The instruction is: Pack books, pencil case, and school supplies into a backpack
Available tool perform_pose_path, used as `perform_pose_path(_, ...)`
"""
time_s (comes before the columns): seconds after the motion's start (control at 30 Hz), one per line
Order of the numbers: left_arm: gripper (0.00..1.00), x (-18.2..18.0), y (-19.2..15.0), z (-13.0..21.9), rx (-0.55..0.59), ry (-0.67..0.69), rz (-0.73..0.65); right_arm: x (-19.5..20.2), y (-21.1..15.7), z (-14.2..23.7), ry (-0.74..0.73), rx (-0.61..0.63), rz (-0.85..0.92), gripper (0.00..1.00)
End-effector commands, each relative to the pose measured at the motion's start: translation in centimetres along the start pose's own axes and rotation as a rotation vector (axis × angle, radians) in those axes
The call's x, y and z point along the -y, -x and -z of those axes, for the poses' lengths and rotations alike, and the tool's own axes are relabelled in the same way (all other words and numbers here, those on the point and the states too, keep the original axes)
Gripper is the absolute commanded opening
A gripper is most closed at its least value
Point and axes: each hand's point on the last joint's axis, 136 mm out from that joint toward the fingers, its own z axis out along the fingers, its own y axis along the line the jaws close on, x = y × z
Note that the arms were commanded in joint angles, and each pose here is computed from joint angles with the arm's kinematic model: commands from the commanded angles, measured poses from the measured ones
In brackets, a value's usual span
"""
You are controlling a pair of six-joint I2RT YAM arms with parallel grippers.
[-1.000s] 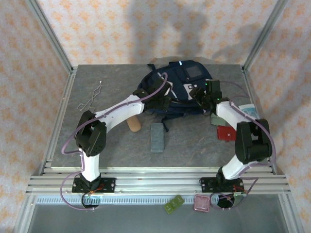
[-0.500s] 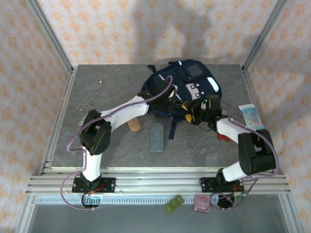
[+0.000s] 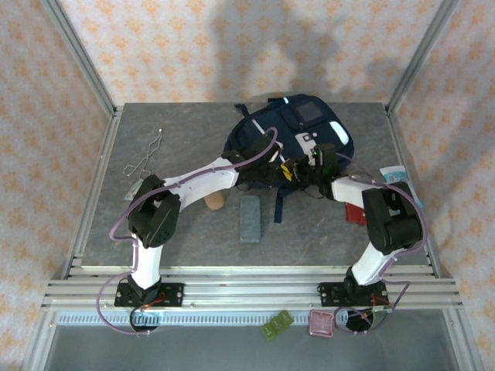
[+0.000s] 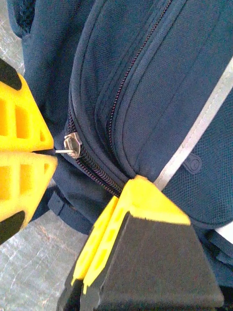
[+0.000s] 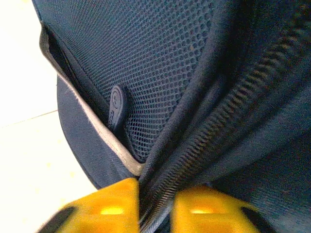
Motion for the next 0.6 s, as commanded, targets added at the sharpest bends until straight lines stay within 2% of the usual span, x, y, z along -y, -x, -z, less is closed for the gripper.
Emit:
perform_pose_path(0.0, 0.00, -0.6, 1.7, 1.4, 0.081, 0.059, -0.032, 0.1, 1.9, 0.2, -0.009, 0.104, 0.028, 0.05)
perform_pose_path(0.07, 0.00, -2.5, 1.5, 1.2, 0.079, 0.130, -0.022, 0.0, 2.3, 0.8, -0.010, 0.125, 0.039, 0.00)
perform_pose_path(0.43, 0.00, -16.3, 2.4, 2.4, 0.164, 0.402, 0.199, 2.3, 2.2, 4.4, -0.033, 0.194, 0.043, 0.00)
perform_pose_path(0.57, 0.00, -18.3, 3.1, 3.3, 0.191, 0.426, 0.236, 2.4, 2.1, 4.8, -0.031, 0.198, 0.056, 0.00)
